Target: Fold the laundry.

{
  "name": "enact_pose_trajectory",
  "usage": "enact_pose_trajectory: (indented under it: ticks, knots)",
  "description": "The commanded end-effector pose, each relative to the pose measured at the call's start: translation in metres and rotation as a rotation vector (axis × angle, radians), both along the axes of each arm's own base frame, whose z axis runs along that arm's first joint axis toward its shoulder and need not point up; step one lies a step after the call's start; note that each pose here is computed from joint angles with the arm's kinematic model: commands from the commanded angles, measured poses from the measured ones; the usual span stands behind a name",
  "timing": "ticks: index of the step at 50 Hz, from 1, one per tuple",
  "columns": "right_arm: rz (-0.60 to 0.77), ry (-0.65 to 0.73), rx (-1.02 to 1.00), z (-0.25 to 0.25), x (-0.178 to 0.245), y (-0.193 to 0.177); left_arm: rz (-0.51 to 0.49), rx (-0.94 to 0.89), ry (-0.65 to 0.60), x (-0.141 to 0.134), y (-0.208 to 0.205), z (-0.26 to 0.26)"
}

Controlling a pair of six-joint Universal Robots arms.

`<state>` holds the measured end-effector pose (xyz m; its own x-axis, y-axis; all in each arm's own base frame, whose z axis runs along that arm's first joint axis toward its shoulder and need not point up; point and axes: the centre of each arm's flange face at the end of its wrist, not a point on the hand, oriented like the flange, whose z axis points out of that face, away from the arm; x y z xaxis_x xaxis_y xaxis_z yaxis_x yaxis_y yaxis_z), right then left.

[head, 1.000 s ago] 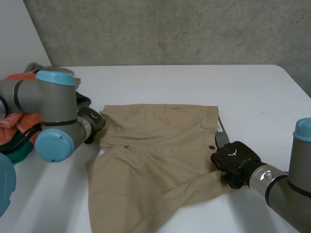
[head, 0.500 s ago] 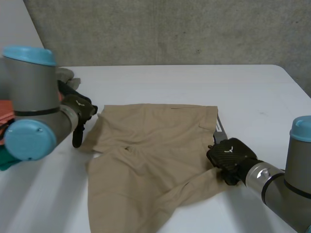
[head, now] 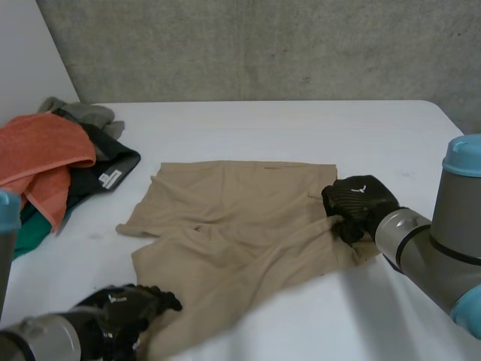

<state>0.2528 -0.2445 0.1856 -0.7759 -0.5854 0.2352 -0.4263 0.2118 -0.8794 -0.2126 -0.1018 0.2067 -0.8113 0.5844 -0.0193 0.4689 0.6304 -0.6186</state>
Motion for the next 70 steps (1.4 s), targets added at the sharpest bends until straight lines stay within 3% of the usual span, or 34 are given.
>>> enact_pose_trajectory:
  ticks: [1, 11, 19, 23, 28, 32, 37, 46, 53, 59, 66, 70]
  knots:
    - [-0.030, -0.021, 0.000, -0.005, -0.005, -0.002, -0.020, -0.005, -0.027, -0.005, 0.012, -0.012]
    - [-0.028, -0.043, 0.012, -0.003, -0.008, 0.004, 0.027, -0.138, -0.138, -0.015, -0.013, -0.031]
    - [-0.021, -0.043, 0.030, 0.004, -0.018, 0.006, -0.027, -0.155, -0.142, -0.024, -0.014, -0.027]
    - [0.051, 0.052, 0.064, 0.007, -0.025, 0.020, -0.098, -0.120, -0.140, -0.019, 0.004, -0.014]
    - [0.214, 0.339, 0.134, 0.004, -0.054, 0.048, -0.211, -0.082, -0.195, -0.001, 0.023, 0.001]
    - [0.315, 0.474, 0.215, 0.000, -0.069, 0.068, -0.267, -0.075, -0.236, 0.007, 0.029, 0.006]
    - [0.321, 0.463, 0.175, 0.006, -0.069, 0.063, -0.299, -0.105, -0.260, 0.007, 0.025, 0.013]
    - [0.256, 0.316, 0.124, 0.003, -0.044, 0.028, -0.195, -0.313, -0.152, -0.031, -0.055, 0.021]
    - [0.103, 0.228, -0.114, 0.011, -0.023, -0.031, -0.060, -0.584, -0.029, -0.072, -0.139, 0.034]
    - [0.006, 0.156, -0.320, 0.012, -0.001, -0.075, 0.097, -0.830, -0.046, -0.084, -0.218, 0.044]
    - [-0.001, 0.097, -0.506, -0.008, 0.030, -0.113, 0.114, -0.971, -0.122, -0.098, -0.275, 0.023]
    - [-0.086, 0.099, -0.579, -0.029, 0.041, -0.138, 0.082, -0.997, -0.112, -0.111, -0.286, 0.005]
